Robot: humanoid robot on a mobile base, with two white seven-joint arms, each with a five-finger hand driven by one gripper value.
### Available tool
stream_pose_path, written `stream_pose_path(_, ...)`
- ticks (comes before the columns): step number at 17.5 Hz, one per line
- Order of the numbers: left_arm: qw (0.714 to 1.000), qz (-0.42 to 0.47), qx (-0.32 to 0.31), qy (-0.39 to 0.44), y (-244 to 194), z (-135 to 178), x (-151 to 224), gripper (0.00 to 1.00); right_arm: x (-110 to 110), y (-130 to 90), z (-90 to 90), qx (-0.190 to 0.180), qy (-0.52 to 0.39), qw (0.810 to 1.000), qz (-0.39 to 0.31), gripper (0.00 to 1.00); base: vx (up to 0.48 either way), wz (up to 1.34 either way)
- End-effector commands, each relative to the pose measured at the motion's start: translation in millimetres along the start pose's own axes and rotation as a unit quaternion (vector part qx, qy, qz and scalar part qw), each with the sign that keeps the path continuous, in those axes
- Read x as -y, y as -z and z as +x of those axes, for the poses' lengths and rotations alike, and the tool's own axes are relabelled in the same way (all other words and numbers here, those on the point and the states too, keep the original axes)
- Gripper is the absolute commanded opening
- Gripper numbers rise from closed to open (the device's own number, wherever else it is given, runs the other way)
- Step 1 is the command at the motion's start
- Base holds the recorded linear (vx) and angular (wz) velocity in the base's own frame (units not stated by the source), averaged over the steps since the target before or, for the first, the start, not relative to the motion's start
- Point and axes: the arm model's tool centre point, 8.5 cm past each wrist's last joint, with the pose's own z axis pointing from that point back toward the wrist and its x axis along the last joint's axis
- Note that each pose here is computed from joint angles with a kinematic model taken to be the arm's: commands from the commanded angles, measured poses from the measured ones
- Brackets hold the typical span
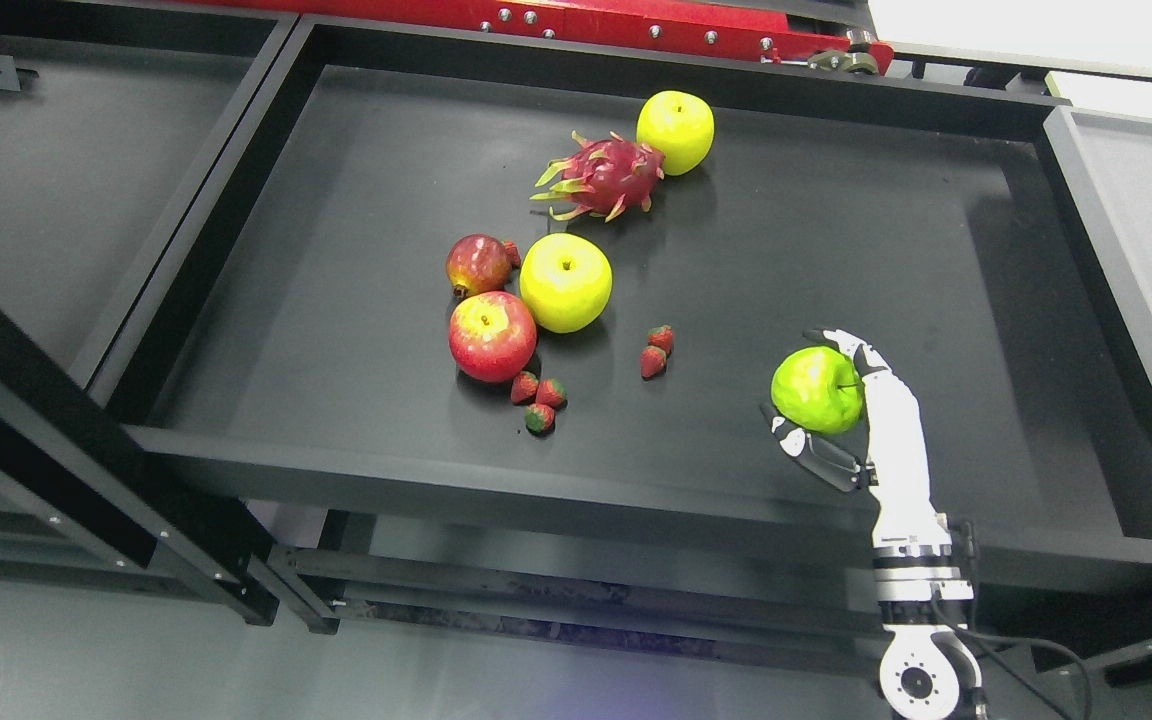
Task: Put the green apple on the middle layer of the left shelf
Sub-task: 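Lower the green apple onto the black shelf tray near the other fruit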
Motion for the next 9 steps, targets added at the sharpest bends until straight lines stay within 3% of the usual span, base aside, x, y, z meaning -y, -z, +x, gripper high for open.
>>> stream_pose_path(1,1.0,0.009,0.001,0.001,-1.4,1.4,-11.2,1.0,-8.0,33.0,-11.5,-0.018,-0.017,0.998,0.059,0.0,0.132,-0.04)
stream_pose_path(6,1.0,0.009,0.001,0.003,-1.4,1.4,-11.1,1.0,-32.0,75.9,-52.1,-0.091,-0.043,0.989,0.109,0.01,0.146,0.04)
stream_pose_path(9,1.0,0.009,0.001,0.001,-1.4,1.4,-11.2,1.0,-48.1,72.3,-87.0,-0.175,-0.043,0.974,0.135,0.01,0.149,0.08)
